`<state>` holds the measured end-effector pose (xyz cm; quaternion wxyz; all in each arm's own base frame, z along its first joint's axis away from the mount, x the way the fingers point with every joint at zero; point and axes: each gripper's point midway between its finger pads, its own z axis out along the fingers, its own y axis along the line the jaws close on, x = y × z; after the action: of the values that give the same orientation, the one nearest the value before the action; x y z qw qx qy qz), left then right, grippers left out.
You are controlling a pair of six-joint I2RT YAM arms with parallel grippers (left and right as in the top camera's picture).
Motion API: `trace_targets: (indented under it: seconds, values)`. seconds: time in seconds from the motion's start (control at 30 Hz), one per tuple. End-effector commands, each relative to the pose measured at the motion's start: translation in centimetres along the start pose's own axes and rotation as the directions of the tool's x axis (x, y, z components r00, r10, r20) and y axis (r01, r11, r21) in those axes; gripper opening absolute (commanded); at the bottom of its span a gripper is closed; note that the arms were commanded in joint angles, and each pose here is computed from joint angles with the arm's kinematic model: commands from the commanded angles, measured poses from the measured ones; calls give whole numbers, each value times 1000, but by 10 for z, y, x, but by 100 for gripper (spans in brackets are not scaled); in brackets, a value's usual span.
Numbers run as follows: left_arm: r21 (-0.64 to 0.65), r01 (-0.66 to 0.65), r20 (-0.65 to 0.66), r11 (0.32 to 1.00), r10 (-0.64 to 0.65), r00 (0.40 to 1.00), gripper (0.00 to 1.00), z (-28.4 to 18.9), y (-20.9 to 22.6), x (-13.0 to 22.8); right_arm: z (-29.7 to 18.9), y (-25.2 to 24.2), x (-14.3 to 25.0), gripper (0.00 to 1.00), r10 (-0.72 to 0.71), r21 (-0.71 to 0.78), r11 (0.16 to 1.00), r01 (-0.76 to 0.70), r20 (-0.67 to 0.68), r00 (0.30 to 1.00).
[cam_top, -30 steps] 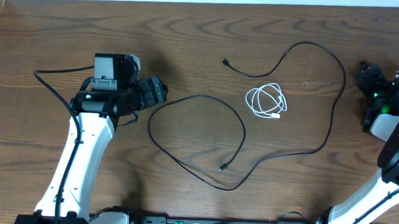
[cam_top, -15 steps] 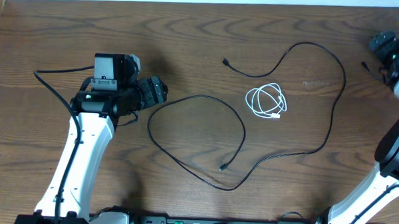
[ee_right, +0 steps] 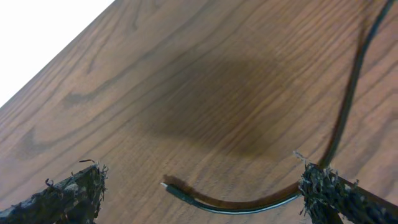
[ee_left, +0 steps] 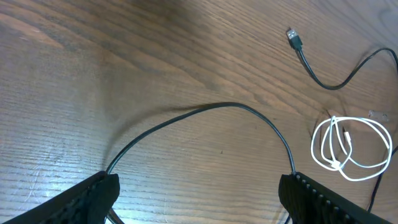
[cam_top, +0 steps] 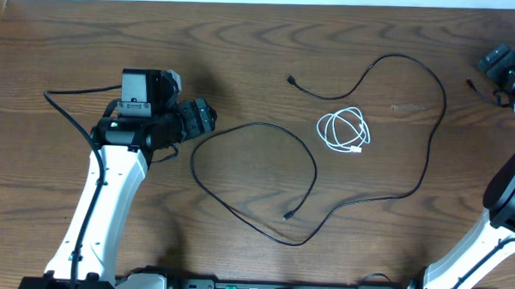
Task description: Untangle cables
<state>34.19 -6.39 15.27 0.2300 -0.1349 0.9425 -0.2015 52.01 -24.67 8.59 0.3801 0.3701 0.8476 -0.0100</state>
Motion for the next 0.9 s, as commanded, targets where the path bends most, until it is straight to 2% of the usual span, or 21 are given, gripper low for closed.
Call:
trace_targets:
  seconds: [0.0, 0.43, 0.87]
  values:
    - [-6, -11, 23, 1000, 11, 1000, 87, -5, -2, -7, 9, -13, 3, 99, 10, 44, 999, -9, -7, 1000]
    - [-5, -11, 23, 1000, 11, 1000, 87, -5, -2, -7, 49, -29, 60, 95, 83, 77, 994, -72, -150, 985]
    - [-6, -11, 23, 1000, 11, 1000, 87, -5, -2, -7, 35, -72, 93, 90, 155, 183, 978, -102, -307, 939]
